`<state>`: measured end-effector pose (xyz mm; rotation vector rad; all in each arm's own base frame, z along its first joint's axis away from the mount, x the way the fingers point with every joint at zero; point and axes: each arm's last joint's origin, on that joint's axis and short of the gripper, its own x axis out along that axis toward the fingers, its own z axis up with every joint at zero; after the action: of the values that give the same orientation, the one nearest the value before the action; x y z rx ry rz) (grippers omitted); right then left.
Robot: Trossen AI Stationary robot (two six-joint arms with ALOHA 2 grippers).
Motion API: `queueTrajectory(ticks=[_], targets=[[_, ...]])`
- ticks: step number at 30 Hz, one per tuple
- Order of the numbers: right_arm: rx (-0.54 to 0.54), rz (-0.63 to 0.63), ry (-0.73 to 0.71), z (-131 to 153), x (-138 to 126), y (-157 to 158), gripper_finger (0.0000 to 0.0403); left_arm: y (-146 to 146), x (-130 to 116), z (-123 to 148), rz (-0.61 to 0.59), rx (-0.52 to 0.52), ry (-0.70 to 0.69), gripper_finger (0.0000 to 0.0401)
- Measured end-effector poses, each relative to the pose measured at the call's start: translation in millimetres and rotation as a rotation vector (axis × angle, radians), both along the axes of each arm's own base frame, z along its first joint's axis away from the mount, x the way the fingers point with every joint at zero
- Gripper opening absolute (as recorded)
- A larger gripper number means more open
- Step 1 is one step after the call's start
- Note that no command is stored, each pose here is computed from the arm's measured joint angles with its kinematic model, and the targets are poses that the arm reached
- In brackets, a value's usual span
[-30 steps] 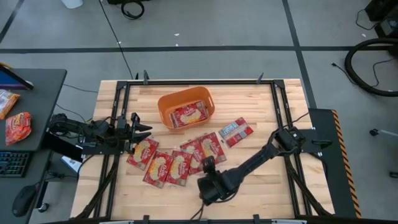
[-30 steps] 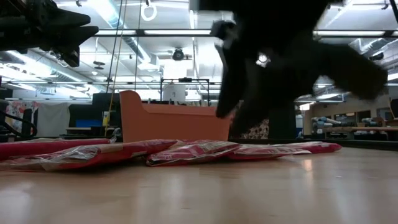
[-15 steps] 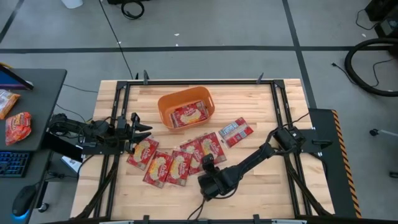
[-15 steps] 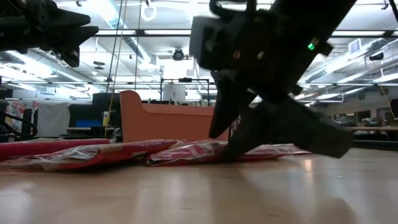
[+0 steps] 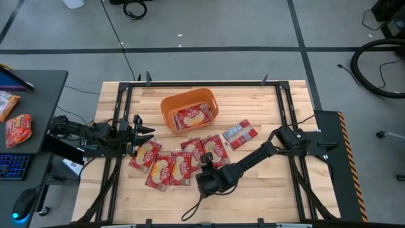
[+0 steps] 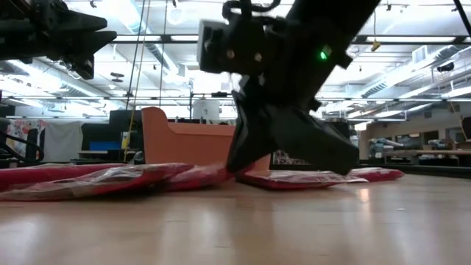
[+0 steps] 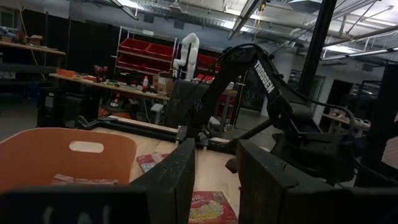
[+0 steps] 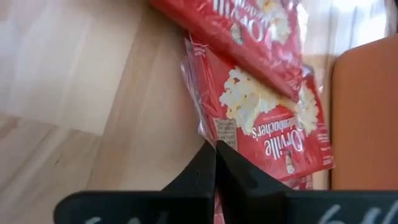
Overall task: Sort popcorn bags into baskets
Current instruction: Put the popcorn bag into the orange bin
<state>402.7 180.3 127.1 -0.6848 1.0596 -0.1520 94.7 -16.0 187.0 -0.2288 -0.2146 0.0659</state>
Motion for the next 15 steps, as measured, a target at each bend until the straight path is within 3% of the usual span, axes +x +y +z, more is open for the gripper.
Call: queueTrajectory(ticks=[5,15], targets=[[-0.057,-0.012,0.008,25,6,3,0.0017,0,0,0,0.0,0.0,0.001,0.0123],[-0.237,-0.105,-0.072,122,15,-1,0.0009,0,0,0,0.0,0.0,0.0,0.0123]])
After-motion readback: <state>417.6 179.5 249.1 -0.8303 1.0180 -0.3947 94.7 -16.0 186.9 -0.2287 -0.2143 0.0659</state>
